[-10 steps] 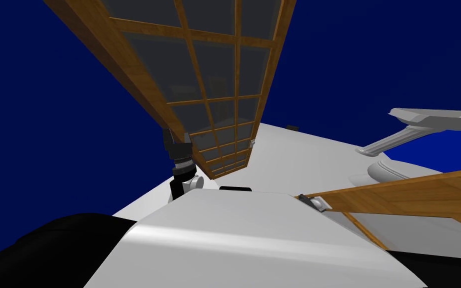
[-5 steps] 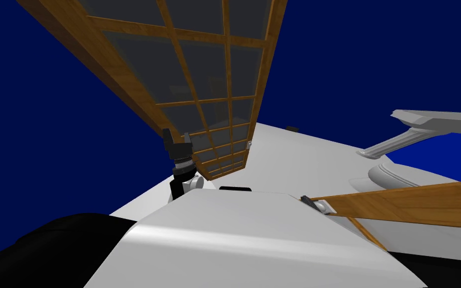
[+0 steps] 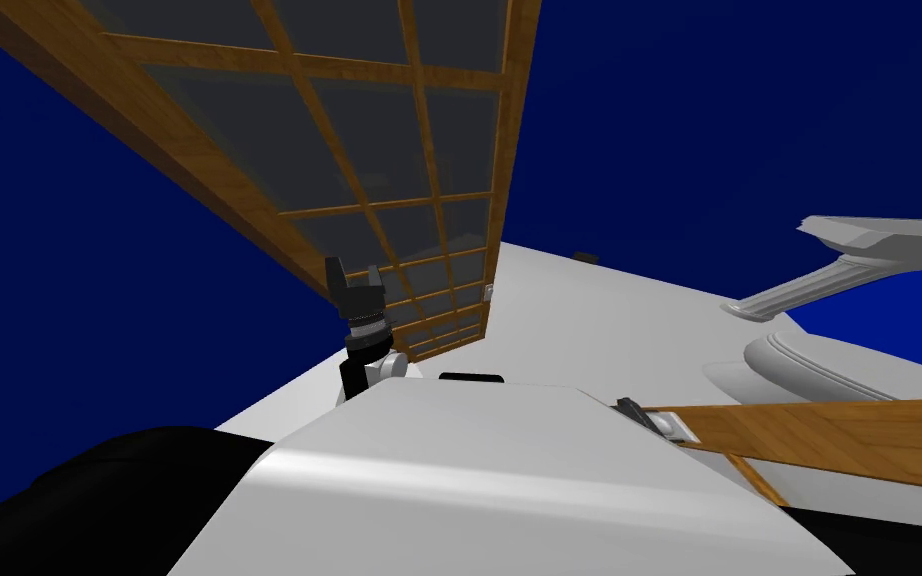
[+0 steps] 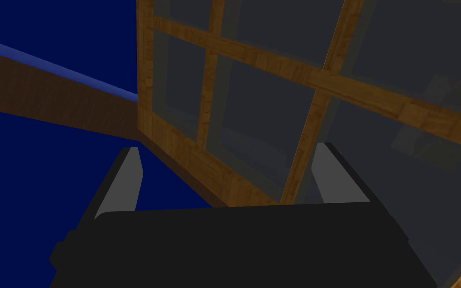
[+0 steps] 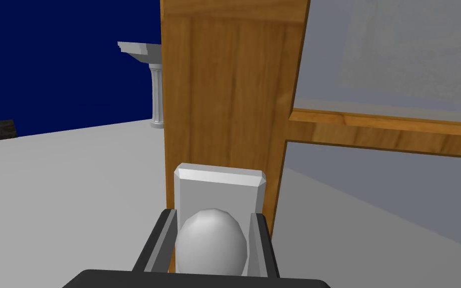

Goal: Push the door open

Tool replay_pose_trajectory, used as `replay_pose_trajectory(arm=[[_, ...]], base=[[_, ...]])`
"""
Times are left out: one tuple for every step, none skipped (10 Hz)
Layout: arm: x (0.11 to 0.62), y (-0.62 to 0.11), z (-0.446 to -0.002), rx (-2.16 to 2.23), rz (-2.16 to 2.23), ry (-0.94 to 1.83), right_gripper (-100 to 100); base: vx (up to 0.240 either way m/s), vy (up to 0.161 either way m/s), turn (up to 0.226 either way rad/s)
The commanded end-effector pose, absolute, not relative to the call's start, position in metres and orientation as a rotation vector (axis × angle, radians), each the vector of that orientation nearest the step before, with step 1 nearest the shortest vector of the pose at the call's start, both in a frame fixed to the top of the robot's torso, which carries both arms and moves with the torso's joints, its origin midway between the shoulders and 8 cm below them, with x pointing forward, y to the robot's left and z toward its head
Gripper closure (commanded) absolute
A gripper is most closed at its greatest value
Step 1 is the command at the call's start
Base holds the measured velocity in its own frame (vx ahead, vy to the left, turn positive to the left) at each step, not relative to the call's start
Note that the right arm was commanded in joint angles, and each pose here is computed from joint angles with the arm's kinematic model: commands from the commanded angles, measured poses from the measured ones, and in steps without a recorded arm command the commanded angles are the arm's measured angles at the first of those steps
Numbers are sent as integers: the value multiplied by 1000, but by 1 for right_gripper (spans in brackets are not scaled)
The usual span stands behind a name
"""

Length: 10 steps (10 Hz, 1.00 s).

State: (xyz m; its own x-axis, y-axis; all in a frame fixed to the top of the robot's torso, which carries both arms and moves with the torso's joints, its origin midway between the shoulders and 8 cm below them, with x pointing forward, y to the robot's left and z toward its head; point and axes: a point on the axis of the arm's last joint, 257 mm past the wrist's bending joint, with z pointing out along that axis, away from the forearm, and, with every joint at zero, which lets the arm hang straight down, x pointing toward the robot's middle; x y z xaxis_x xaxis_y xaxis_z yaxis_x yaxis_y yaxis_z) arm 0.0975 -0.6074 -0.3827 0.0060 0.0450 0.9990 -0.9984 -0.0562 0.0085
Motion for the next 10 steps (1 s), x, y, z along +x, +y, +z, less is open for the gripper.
replay_pose_trajectory(arm=[[84,-610,-375,1168,1239,-1158,100],[77,-607,-379,1154,1215,-1179,100],[68,-601,-386,1140,1179,-1212,100],[62,-593,-393,1132,1149,-1240,100],[66,-596,-390,1144,1167,-1224,100],[52,-609,-381,1103,1154,-1218,100],[47,-614,-378,1087,1148,-1219,100],[40,-617,-376,1071,1139,-1222,100],[33,-620,-374,1055,1128,-1228,100],[33,-620,-374,1055,1128,-1228,100]], base=[[52,-198,39],[73,-187,29],[89,-210,35],[70,-203,25],[23,-83,2],[41,-112,-46],[45,-170,-34],[75,-175,-37],[90,-230,-49],[35,-173,-28]])
